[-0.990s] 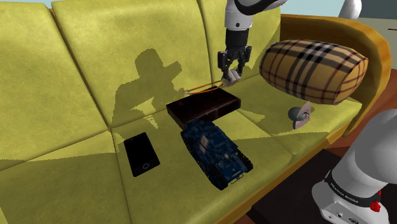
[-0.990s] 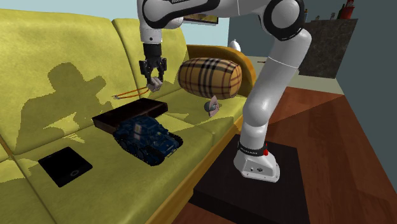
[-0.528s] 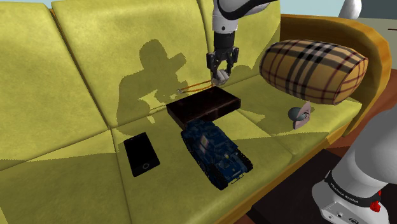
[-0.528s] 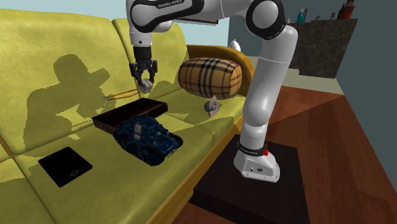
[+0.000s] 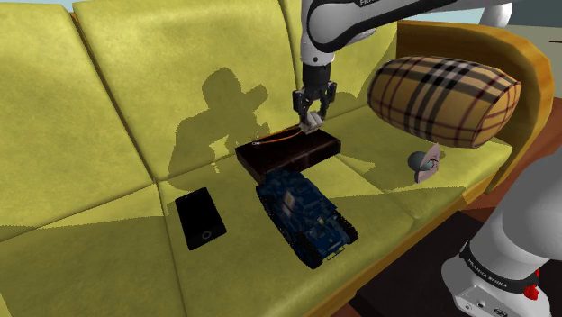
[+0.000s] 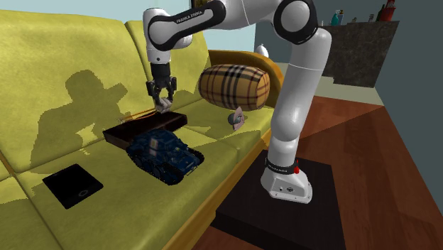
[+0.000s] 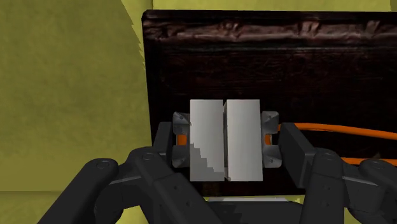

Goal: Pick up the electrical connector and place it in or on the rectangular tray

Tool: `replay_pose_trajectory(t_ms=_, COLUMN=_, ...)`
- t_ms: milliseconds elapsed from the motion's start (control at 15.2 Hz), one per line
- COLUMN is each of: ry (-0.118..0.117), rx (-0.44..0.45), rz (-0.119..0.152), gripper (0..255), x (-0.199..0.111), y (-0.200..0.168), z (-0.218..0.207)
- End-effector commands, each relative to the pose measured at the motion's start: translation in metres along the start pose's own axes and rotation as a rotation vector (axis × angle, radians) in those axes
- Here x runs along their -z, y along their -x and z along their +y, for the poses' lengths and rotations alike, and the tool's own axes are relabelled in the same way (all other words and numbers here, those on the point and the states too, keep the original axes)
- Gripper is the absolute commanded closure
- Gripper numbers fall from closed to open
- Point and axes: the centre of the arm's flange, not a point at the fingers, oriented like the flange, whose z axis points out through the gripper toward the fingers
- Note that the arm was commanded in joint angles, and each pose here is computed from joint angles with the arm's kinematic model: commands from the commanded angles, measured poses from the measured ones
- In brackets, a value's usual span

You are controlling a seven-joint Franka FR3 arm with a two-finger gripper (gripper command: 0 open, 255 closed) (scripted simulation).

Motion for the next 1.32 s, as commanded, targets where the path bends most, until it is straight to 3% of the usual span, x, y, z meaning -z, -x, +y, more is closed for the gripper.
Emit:
replay_pose_trajectory(t_ms=0, ry=0.0, rx=0.0, rz=0.001, gripper=255, x=-0.01, y=0.0, z=0.0)
replay_pose_trajectory(t_ms=264, ry=0.0, rx=0.0, rz=0.001, gripper=255, x=-0.032, y=0.001, z=0.0)
replay_pose_trajectory(t_ms=792, ry=0.0, rx=0.0, rz=0.001, gripper=255, x=-0.032, y=0.001, z=0.0)
replay_pose_trajectory(t_ms=858, ry=0.0, rx=0.0, rz=0.001, gripper=0, x=-0.032, y=0.002, z=0.0)
replay_pose_trajectory(t_ms=1188, ry=0.0, rx=0.0, rz=0.001, gripper=0, x=-0.032, y=0.001, z=0.0)
replay_pose_trajectory(t_ms=1254, ry=0.0, rx=0.0, rz=0.001, gripper=0, x=-0.019, y=0.001, z=0.0)
